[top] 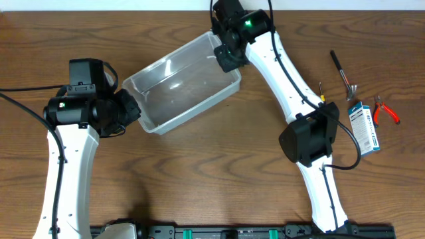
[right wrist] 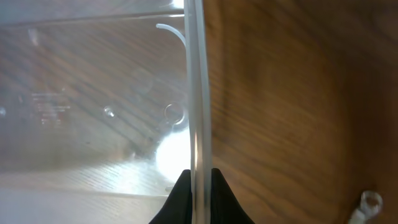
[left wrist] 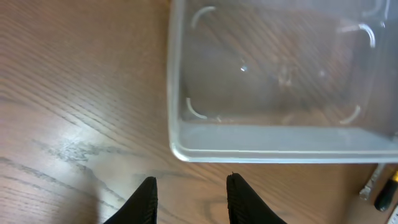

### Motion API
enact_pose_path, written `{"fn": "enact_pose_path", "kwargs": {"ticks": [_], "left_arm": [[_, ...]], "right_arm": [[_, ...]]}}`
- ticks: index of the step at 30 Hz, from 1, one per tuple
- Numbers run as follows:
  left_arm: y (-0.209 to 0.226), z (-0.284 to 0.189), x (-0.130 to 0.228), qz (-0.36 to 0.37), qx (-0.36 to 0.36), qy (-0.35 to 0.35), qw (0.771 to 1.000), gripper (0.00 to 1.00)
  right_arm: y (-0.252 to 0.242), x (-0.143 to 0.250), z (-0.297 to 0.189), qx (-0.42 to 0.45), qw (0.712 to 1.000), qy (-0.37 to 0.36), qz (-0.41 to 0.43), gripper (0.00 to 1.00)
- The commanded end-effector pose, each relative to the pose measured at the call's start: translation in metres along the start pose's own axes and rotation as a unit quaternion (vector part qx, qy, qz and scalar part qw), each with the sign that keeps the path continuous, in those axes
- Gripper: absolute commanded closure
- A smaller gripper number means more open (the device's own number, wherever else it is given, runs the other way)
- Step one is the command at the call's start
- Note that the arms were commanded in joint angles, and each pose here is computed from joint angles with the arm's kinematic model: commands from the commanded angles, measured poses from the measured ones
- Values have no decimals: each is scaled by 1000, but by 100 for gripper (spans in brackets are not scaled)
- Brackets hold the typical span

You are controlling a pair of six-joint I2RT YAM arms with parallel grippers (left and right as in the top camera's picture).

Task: Pack container
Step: 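Push the container rightward to table center with the right gripper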

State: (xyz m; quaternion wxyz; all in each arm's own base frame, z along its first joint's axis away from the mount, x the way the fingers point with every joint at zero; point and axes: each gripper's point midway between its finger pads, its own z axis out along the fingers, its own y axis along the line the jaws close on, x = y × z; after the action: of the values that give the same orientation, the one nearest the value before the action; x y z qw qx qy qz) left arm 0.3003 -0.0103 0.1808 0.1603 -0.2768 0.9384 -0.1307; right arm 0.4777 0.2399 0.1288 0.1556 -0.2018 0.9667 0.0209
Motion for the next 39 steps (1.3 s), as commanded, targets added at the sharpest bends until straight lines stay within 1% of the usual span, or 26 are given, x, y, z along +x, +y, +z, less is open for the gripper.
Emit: {"fn": "enact_pose_path", "kwargs": {"ticks": [1, 7, 9, 14, 17, 24, 33, 39], "left_arm": [[3, -2, -6, -4, -13, -11, 1000, 72], [3, -2, -6, -4, -13, -11, 1000, 71], [3, -2, -6, -4, -13, -11, 1000, 72], [3, -2, -6, -4, -13, -11, 1000, 72], [3, -2, -6, -4, -13, -11, 1000, 72], [3, -2, -5, -4, -14, -9, 1000, 72], [4, -2, 2, -3, -18, 3, 1000, 71], [-9, 1, 11, 22, -11, 11, 1000, 72]], "right_arm": [[-26, -10, -30, 30, 997, -32, 58, 99], [-38, 7, -37, 37, 997, -2, 69, 99], [-44, 13, -42, 43, 995, 7, 86, 99], [-52, 22, -52, 47, 994, 18, 102, 99], [-62, 29, -59, 65, 990, 26, 123, 99], [-77, 45, -65, 92, 985, 51, 140, 99], [-78, 49, -64, 94, 983, 58, 148, 99], [-78, 52, -64, 94, 982, 64, 148, 99]]}}
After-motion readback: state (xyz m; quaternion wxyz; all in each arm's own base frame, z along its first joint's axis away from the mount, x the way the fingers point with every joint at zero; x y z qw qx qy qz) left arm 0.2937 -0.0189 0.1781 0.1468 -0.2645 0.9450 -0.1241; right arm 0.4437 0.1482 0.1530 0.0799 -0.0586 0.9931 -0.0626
